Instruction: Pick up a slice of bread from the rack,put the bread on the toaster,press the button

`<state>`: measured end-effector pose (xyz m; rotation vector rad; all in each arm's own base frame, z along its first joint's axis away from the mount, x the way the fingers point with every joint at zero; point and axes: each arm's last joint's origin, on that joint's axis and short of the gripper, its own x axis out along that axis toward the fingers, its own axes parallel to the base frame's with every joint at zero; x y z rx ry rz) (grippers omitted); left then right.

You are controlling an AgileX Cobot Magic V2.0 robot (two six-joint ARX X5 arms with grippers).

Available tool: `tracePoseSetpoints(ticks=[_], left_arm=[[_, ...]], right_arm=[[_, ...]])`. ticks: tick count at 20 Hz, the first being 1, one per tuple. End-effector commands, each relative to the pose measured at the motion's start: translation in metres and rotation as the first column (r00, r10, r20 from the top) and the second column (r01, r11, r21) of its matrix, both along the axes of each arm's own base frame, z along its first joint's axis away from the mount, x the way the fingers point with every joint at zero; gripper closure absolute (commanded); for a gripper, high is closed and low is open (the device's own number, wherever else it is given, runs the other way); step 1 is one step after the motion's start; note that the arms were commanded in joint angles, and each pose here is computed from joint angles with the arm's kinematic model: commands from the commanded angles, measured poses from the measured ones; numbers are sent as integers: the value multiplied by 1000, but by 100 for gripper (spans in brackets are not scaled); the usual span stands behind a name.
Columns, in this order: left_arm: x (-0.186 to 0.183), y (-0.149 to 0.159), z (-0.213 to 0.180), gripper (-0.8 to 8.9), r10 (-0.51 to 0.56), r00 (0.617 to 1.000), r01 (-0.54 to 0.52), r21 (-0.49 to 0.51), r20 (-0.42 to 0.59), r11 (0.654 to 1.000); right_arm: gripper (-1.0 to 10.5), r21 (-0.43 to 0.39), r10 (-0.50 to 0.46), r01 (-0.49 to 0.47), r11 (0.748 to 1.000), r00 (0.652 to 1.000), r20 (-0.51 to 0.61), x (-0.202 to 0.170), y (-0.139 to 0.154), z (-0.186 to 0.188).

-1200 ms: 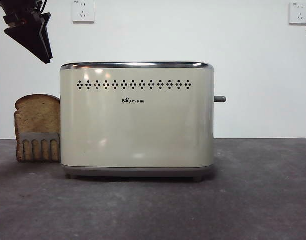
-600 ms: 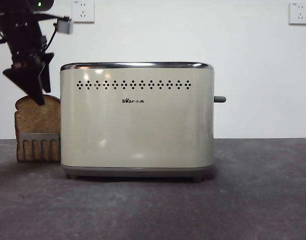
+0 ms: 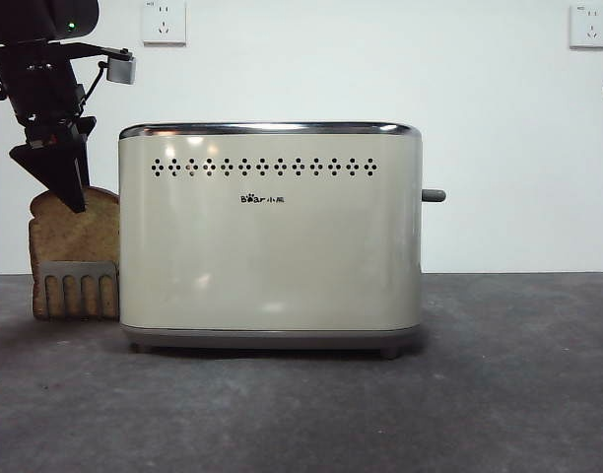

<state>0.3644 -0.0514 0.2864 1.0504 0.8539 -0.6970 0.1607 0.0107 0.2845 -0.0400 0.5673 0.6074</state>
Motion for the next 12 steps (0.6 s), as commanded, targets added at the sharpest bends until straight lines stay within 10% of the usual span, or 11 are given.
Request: tracePoseSetpoints(ticks=[1,12], left_arm=[[1,3,-3,663,-21,1000,21,-20,-11,1000],[2,6,-2,822,-78,997,78,-32,-2,996]], right_arm=[[954,-2,8,-8,1000,1000,8,1,0,1],[954,-2,7,-7,1000,1000,0,0,0,0]])
